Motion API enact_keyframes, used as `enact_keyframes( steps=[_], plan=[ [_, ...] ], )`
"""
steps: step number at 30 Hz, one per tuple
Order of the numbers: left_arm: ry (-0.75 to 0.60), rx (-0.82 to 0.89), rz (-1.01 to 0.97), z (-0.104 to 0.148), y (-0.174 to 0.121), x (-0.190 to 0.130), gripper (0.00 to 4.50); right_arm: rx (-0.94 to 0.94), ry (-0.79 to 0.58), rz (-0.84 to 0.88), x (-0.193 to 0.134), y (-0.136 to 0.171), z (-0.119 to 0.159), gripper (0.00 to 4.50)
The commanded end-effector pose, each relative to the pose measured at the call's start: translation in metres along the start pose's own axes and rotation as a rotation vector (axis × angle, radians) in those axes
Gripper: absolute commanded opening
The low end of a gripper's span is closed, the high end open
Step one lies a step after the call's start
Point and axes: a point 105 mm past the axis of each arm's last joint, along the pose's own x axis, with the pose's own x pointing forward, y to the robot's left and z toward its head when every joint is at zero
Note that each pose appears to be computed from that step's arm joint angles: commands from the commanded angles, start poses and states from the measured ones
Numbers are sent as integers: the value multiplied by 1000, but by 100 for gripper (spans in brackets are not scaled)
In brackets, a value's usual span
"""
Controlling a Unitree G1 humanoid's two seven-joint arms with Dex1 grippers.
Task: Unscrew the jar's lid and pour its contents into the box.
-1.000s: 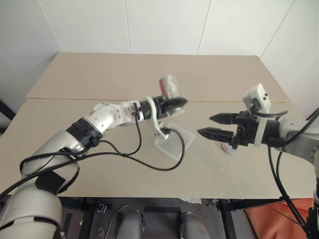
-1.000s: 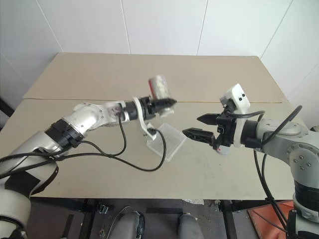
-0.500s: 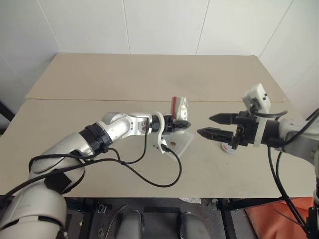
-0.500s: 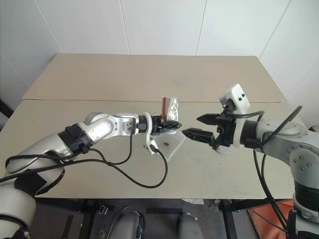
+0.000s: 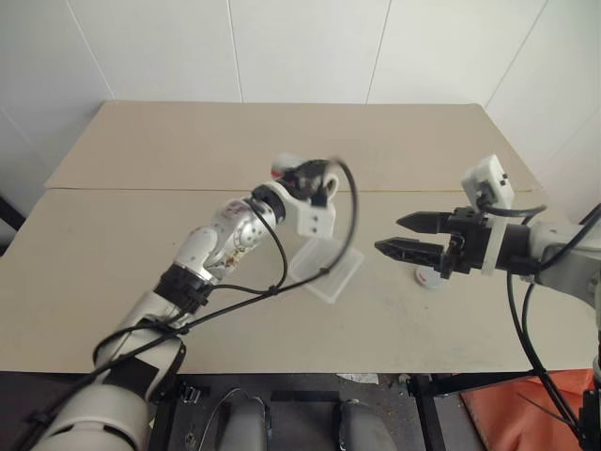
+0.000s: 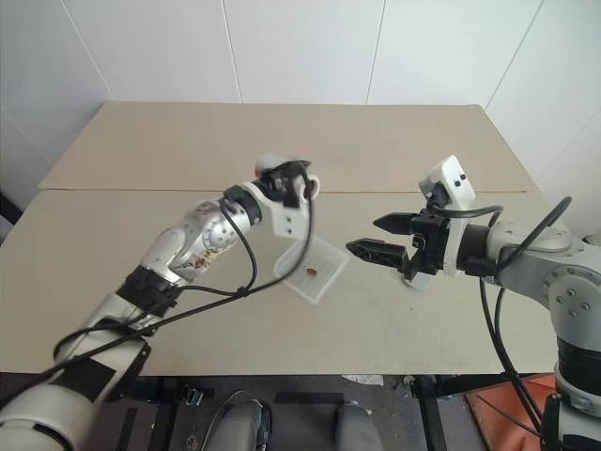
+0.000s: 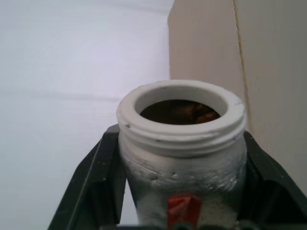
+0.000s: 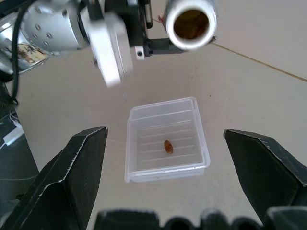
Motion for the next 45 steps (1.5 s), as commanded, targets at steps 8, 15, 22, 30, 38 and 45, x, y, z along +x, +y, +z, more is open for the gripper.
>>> enact_keyframes(
  steps=[8,15,22,30,38,45],
  plan=[
    [113,-1165,93,-40,-8,-43,248,-61,-96,11,-4,0,19,448],
    [-18,-1132,195,-43,-30,-59,248,-63,-113,22,-4,2,19,448],
    [-50,-1044,204,-47,-57,-61,248,-60,-133,40,-6,7,17,448],
    [-14,-1047,196,-58,-68,-60,282,-72,-144,44,-5,9,16,450],
    [-39,-1038,180,-50,-56,-66,446,-76,-141,42,-3,8,15,450],
    [-39,-1045,43,-38,-54,-111,446,-72,-126,27,-4,7,10,450]
  ],
)
